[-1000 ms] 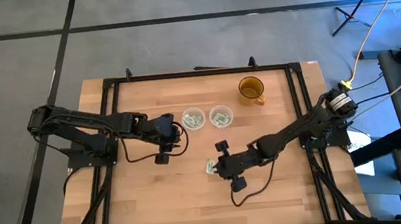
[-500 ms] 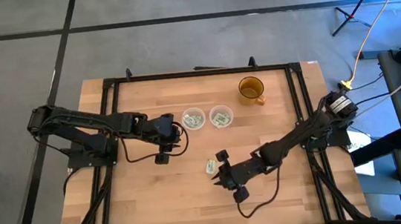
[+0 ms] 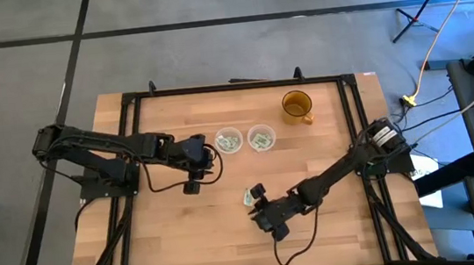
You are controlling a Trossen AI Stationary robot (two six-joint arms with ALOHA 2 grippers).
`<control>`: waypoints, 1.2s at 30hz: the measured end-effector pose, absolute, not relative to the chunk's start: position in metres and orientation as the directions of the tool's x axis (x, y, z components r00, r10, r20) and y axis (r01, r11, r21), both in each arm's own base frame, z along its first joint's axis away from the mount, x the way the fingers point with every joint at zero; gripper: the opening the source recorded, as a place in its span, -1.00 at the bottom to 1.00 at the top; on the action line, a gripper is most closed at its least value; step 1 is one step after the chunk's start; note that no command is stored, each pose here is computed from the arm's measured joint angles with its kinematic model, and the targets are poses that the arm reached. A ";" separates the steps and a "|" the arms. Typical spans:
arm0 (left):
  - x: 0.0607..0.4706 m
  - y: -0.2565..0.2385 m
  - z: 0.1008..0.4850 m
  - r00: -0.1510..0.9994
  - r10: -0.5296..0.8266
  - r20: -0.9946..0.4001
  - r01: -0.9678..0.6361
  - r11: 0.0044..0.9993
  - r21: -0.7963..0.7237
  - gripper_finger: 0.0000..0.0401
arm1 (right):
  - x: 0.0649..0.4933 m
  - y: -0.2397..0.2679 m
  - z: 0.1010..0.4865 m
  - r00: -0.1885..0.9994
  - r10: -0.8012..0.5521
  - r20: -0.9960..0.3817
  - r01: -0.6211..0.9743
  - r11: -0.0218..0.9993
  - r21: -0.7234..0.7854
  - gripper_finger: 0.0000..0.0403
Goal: Pick and place Stevia / Truvia into bins
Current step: Put the stevia packet into the right transparent container
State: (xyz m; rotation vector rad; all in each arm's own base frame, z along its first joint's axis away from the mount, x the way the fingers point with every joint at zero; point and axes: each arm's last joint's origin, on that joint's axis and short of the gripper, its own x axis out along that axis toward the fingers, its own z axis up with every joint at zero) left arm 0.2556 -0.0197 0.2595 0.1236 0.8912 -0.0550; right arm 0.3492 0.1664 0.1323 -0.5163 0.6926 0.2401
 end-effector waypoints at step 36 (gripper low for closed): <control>0.256 -0.020 0.260 0.629 0.008 -0.778 0.097 0.991 0.088 -0.51 | 0.351 0.153 0.111 0.708 -0.145 -0.692 -0.295 0.829 -0.476 -0.57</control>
